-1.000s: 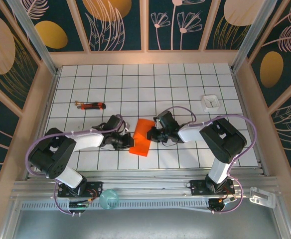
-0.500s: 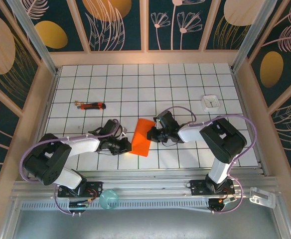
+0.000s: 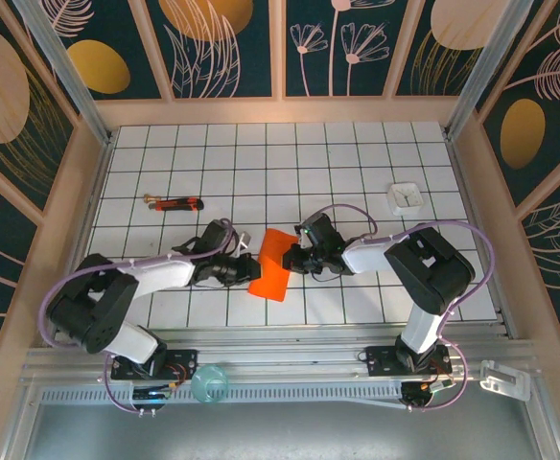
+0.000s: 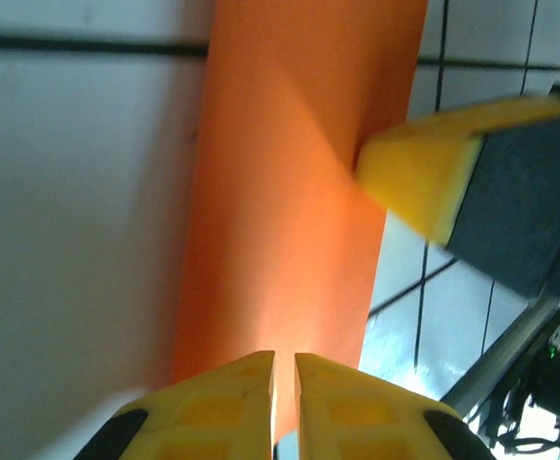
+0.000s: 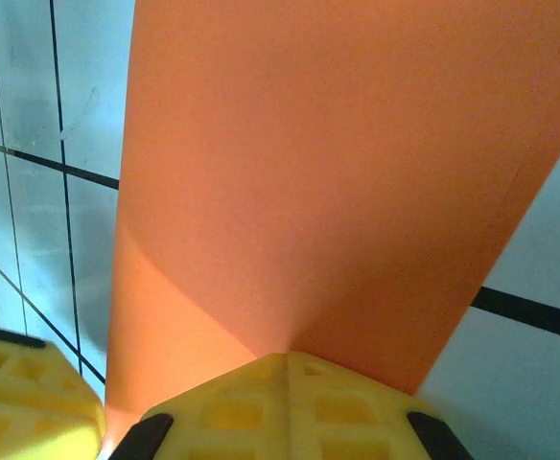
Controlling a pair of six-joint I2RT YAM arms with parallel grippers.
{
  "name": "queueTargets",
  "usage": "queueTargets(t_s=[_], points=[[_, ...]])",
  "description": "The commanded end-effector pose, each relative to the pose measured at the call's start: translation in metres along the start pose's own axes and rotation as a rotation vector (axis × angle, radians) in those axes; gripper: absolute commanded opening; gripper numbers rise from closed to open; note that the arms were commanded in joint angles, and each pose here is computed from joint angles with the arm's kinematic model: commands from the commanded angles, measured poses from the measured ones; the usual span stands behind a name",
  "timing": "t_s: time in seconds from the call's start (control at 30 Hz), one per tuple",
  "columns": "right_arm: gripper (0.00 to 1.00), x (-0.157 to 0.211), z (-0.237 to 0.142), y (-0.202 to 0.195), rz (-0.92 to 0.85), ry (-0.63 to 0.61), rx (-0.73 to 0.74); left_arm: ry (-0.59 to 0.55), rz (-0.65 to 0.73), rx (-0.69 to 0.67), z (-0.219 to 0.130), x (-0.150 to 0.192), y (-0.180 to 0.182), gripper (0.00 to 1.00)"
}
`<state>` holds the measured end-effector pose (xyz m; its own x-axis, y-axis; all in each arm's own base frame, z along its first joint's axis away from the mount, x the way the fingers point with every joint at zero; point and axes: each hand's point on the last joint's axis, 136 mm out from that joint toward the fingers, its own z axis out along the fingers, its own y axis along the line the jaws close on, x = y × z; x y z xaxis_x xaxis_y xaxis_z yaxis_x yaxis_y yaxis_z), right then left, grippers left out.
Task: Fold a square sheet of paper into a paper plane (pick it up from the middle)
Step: First fold in half a square sheet of paper at the center of the table.
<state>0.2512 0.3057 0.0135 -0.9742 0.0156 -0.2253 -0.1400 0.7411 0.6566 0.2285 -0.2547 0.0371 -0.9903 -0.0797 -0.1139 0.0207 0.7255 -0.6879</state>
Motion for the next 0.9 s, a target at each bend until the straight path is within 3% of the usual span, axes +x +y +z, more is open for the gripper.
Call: queueTargets(t_s=[0.0,0.27,0.37,0.57,0.87], points=[[0.0,0.044,-0.001,-0.084,0.078,0.103,0.321,-0.076,0.023,0.018,0.005,-0.037,-0.01,0.14],[0.0,0.045,-0.003,-0.087,0.075,0.103,0.334,-0.047,-0.002,-0.124,0.016,-0.032,0.039,0.12],[0.0,0.045,-0.003,-0.087,0.076,0.102,0.334,-0.068,0.024,-0.114,0.009,-0.041,0.029,0.13],[0.0,0.045,-0.002,-0.087,0.075,0.102,0.33,-0.121,0.054,0.07,0.0,-0.063,-0.024,0.17],[0.0,0.045,-0.003,-0.087,0.076,0.101,0.33,-0.084,0.042,-0.044,0.035,-0.079,0.007,0.15]])
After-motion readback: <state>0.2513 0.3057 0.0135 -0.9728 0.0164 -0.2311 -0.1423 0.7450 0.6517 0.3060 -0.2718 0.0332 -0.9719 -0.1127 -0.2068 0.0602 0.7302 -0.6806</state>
